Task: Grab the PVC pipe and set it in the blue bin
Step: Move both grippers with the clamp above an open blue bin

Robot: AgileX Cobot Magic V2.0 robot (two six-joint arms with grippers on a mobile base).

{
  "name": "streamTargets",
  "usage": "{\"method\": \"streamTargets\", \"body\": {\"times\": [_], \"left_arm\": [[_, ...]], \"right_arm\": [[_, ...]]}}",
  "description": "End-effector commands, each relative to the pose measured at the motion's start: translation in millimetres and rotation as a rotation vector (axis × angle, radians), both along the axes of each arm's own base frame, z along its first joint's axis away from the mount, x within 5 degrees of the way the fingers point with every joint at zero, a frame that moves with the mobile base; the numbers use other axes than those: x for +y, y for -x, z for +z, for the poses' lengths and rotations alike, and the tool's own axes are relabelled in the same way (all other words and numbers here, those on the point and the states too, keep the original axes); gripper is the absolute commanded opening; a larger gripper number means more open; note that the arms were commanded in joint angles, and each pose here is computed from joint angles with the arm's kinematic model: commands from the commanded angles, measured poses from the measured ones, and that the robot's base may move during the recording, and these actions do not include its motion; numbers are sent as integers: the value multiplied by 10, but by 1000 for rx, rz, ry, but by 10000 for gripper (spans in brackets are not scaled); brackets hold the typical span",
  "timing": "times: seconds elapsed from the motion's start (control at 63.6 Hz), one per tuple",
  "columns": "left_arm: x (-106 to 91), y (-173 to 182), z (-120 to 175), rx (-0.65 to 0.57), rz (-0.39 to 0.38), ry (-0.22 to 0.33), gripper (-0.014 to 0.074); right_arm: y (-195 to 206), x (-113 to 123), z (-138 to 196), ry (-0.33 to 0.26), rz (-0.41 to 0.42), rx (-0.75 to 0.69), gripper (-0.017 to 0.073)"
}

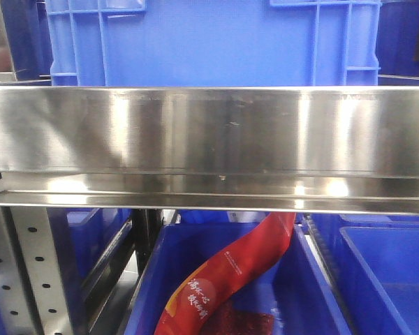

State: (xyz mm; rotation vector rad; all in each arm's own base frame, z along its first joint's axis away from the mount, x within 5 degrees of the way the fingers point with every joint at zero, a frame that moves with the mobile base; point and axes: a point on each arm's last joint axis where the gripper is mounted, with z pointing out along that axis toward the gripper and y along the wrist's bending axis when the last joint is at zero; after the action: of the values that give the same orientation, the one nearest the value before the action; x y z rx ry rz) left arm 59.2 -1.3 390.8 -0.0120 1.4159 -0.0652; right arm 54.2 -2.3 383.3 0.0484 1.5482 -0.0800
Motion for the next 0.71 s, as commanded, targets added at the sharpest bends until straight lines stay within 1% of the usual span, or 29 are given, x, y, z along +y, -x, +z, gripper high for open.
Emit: {"method": "streamTargets", "body": {"times": [0.0,0.047,0.157,0.267,0.283,0.314,0.377,0.409,0.44,0.519,0.582,0.645,0.692], "left_arm": [[-4,27,65,-76,-7,-4,-111],[-2,28,67,-79,-1,-18,-111],[-1,6,28,-44,1,-18,-111],[-5,-57,13,-20,-1,-15,-111],[-8,-80,12,-16,-5,-8,-111],[-17,-117,13,-13,-19,26,-111],[-47,-211,-2,19,-59,108,-111],[-61,-262,-18,40,-73,123,-111],[-74,-303,-32,57,-83,127,-111],[-127,-418,-70,104,-123,120,-111],[-179,-485,-55,123,-159,101,-111],[-258,-558,-10,138,-211,69,-111],[-319,-609,34,143,-245,28,-111]], "right_arm": [[8,-3,50,5,-4,-56,-154],[5,-5,69,-1,-4,-81,-154],[-7,-6,68,-3,-4,-78,-154],[-93,-14,28,-13,0,-24,-154],[-120,-14,14,-22,5,-6,-154],[-176,-14,-12,-40,12,27,-154],[-285,-9,-63,-90,32,86,-154],[-344,-5,-74,-114,44,108,-154],[-392,-1,-82,-131,54,124,-154],[-508,12,-58,-154,79,153,-154],[-585,32,-24,-154,104,167,-154],[-667,74,65,-127,145,171,-154],[-733,100,104,-100,169,180,-154]]}}
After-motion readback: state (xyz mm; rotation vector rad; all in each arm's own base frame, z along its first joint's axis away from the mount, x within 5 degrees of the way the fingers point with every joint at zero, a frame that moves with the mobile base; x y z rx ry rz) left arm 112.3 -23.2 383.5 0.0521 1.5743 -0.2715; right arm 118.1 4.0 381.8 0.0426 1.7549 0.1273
